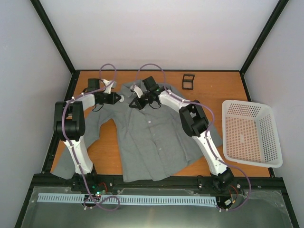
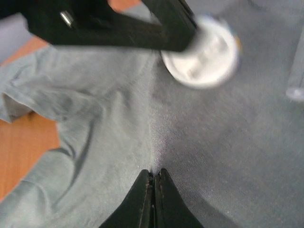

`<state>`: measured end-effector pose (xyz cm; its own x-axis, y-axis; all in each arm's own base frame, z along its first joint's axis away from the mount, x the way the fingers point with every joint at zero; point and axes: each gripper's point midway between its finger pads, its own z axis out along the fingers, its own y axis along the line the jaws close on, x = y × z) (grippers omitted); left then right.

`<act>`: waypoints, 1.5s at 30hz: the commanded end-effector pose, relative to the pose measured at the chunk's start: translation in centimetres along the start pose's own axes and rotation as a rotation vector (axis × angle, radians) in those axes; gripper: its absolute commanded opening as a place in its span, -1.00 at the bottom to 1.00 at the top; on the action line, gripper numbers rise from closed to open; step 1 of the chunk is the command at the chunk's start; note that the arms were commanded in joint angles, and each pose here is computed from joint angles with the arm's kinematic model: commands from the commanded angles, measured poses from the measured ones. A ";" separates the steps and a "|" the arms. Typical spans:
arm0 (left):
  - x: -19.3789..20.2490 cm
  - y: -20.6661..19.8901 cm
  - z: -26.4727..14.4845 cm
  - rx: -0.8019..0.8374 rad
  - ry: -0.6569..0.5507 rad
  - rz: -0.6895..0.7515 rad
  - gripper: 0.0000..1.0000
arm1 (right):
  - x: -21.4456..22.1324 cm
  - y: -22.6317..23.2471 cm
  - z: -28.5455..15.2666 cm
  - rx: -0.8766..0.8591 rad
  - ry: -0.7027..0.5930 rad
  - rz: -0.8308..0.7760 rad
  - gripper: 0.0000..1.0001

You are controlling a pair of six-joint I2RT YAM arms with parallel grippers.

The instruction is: Pin the brooch onto the clothing

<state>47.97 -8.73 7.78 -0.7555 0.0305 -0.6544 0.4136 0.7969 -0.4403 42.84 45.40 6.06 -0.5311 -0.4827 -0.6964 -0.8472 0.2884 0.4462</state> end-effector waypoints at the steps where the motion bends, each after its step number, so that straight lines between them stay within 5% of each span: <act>1: -2.5 -2.4 1.0 -0.080 -0.054 0.273 -0.99 | -1.9 2.1 -0.4 -0.150 -0.051 -0.030 -0.95; 14: -3.5 -4.3 -0.8 -0.088 -0.201 0.497 -0.99 | -2.2 0.8 -1.3 -0.168 -0.067 0.022 -0.95; 29: -2.1 -6.9 -0.7 0.069 -0.167 0.595 -0.99 | -2.3 -0.5 -1.7 -0.150 -0.079 0.049 -0.95; 45: -1.8 -6.1 -0.3 0.044 -0.127 0.590 -0.99 | -3.5 -0.4 -3.4 -0.136 -0.100 0.028 -0.95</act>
<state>45.84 -13.30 9.71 -0.3895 0.3705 -0.8432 0.7488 0.6605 -0.0556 44.78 44.22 8.50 -0.5918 -0.3981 -0.7010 -0.8021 0.2046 0.5610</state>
